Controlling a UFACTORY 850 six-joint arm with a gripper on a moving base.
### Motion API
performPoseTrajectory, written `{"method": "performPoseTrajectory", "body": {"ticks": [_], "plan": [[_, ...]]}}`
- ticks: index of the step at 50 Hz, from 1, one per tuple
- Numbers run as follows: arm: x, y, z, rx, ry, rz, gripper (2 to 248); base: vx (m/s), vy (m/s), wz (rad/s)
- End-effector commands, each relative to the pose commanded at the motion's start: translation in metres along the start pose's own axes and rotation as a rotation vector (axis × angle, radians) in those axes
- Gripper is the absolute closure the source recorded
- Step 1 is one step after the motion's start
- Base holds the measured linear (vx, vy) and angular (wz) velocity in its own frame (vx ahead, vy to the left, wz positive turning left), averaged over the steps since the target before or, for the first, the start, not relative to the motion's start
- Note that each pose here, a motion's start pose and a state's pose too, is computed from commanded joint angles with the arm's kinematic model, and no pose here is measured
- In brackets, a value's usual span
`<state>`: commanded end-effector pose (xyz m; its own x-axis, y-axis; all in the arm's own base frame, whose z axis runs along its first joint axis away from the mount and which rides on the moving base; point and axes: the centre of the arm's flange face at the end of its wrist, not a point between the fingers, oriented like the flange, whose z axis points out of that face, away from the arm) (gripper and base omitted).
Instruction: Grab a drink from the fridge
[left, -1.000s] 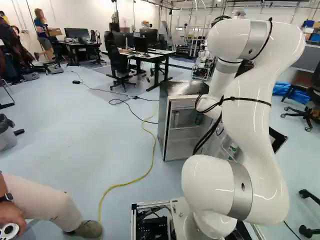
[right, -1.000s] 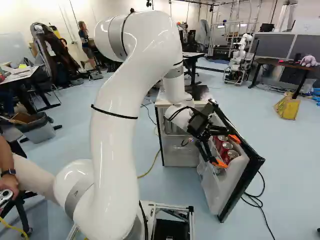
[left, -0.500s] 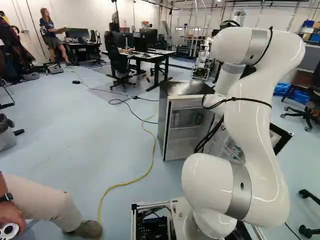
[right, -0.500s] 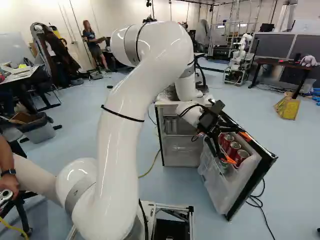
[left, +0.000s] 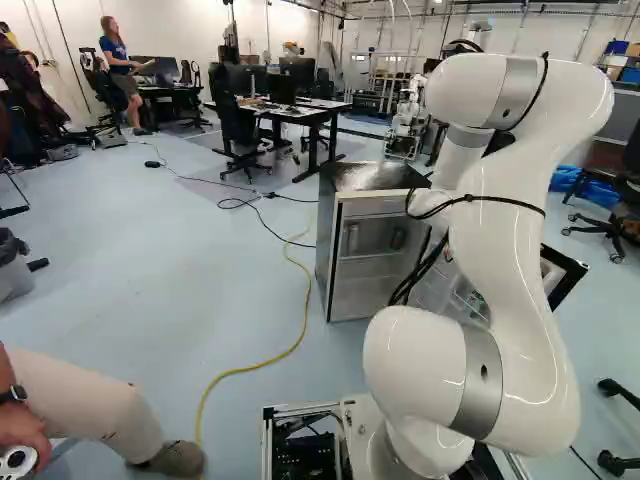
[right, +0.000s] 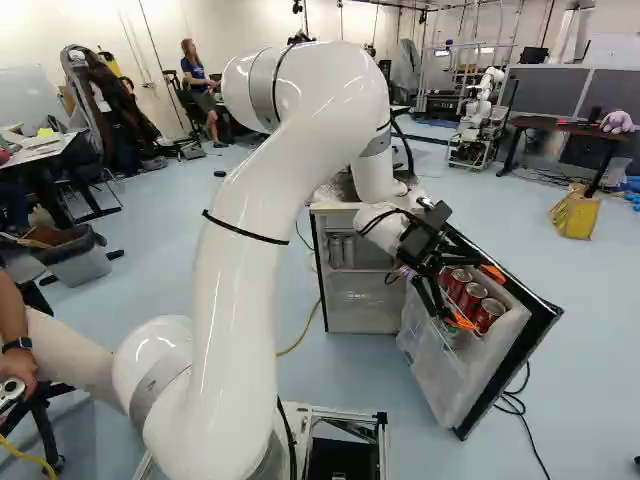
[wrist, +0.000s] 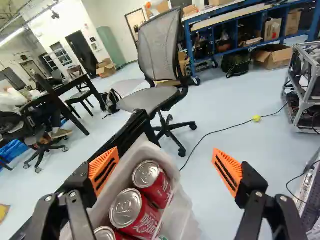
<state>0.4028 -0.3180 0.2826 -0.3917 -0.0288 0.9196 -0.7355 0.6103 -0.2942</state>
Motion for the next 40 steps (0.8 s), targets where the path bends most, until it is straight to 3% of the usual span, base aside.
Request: {"method": "performPoseTrajectory", "body": {"ticks": [21, 40], "plan": [[0.010, 0.039, -0.009, 0.149, 0.000, -0.113, 3, 0.000, 0.000, 0.000], [0.021, 0.071, -0.020, 0.343, -0.012, -0.223, 3, 0.000, 0.000, 0.000]]}}
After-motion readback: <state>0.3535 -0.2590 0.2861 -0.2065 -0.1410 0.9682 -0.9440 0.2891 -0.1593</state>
